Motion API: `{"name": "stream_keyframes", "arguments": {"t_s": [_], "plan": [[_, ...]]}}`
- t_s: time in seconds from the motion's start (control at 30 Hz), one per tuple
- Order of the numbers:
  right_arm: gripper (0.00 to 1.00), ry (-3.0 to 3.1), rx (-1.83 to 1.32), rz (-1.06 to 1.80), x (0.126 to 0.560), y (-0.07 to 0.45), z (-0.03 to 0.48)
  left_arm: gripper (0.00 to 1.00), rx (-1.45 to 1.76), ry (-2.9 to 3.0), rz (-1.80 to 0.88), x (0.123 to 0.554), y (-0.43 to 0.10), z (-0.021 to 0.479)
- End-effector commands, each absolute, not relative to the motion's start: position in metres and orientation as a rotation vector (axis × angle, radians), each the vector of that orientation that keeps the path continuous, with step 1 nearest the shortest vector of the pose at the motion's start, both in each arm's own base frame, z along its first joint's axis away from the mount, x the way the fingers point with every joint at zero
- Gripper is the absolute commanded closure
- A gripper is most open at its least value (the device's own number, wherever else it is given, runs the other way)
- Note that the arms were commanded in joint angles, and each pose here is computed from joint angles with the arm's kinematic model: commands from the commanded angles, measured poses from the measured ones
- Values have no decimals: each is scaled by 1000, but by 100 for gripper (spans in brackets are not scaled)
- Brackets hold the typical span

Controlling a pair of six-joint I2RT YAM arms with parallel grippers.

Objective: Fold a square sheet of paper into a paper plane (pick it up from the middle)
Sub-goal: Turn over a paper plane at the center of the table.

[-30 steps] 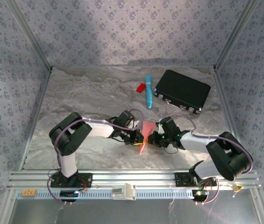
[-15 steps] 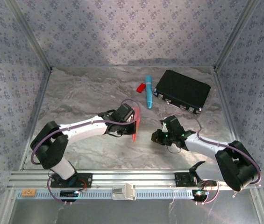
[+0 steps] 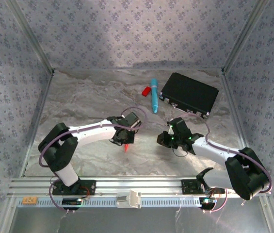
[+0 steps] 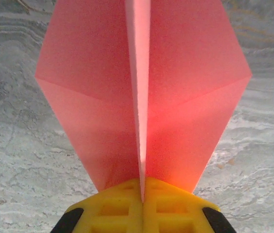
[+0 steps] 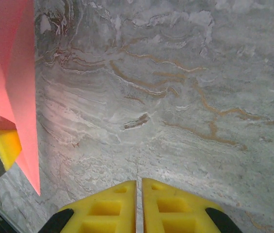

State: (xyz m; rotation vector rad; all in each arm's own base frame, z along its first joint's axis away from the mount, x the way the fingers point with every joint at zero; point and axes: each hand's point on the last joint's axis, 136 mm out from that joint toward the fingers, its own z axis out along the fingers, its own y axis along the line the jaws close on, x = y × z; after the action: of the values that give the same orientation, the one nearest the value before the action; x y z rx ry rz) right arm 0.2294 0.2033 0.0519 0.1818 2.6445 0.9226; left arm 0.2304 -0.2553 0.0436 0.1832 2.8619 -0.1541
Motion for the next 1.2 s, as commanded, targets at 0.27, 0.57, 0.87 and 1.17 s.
{"name": "stream_keyframes", "arguments": {"t_s": [0.27, 0.57, 0.87, 1.17], "plan": [[88, 2635, 207, 899, 235, 201, 53, 95, 205, 2879, -88, 228, -253, 36], [88, 2640, 205, 904, 234, 203, 52, 92, 206, 2886, -80, 227, -251, 30], [87, 2640, 205, 908, 234, 203, 51, 89, 209, 2887, -66, 226, -249, 26], [87, 2644, 202, 914, 234, 206, 50, 88, 217, 2895, -57, 225, -249, 22]]}}
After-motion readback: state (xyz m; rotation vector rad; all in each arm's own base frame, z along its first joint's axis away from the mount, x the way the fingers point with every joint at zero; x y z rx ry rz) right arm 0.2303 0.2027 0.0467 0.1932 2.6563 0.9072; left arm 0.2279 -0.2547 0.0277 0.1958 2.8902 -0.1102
